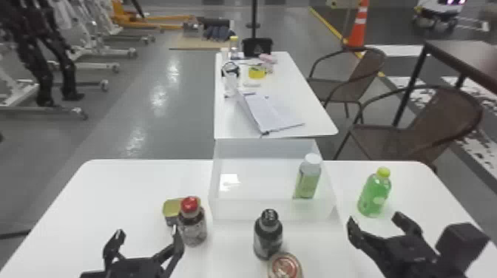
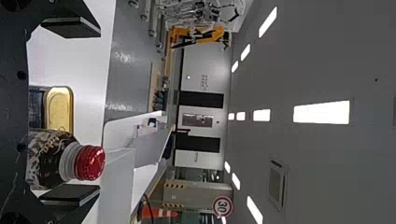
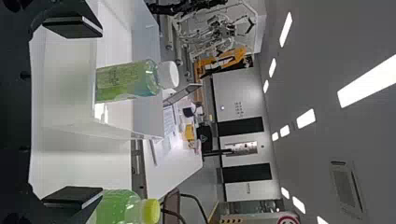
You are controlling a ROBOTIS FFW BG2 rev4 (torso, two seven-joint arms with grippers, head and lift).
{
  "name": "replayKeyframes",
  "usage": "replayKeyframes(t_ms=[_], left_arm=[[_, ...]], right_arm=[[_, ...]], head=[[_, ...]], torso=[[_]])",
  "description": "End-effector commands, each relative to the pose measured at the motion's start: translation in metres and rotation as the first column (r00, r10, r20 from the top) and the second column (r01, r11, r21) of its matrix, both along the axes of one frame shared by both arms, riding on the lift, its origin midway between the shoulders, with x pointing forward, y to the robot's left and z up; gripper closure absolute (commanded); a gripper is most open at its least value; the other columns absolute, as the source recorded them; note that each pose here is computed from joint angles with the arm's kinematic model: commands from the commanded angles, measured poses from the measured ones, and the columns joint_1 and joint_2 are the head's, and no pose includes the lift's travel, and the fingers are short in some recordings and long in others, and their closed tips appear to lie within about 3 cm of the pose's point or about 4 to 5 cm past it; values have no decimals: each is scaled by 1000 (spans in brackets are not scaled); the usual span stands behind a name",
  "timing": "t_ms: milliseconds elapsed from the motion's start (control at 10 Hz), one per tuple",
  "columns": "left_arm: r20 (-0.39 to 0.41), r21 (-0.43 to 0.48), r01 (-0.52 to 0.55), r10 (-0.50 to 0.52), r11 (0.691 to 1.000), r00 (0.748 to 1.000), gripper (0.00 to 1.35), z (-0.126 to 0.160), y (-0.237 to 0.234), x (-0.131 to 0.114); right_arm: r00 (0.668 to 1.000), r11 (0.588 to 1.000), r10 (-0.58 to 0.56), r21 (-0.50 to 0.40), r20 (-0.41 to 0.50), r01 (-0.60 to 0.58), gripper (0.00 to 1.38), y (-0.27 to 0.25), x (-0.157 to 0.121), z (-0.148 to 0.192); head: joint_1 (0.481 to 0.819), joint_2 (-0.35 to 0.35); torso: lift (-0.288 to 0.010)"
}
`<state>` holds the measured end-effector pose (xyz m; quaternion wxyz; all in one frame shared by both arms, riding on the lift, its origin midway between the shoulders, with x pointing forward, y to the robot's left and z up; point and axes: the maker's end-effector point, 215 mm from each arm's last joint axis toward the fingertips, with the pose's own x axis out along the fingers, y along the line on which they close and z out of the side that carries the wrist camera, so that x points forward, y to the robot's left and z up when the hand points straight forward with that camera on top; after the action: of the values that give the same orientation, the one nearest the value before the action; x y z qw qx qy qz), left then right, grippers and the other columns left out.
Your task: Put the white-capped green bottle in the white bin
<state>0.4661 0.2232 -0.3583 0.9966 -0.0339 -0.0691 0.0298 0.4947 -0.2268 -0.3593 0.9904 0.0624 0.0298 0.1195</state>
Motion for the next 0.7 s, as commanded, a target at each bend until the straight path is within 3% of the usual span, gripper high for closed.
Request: replayKeyframes(t_ms=[0, 600], left_arm=[[2, -1, -1, 1, 1000, 1000, 125, 0, -1, 0], [-10, 9, 4, -4, 1000, 1000, 125, -3, -3, -1]], right_arm=[[1000, 1000, -8, 2, -16, 8, 107, -3, -17, -14], [998, 999, 2, -43, -61, -5, 107, 1, -33, -33]], head=[[549, 0], [549, 0]], torso=[[-100], [-100]])
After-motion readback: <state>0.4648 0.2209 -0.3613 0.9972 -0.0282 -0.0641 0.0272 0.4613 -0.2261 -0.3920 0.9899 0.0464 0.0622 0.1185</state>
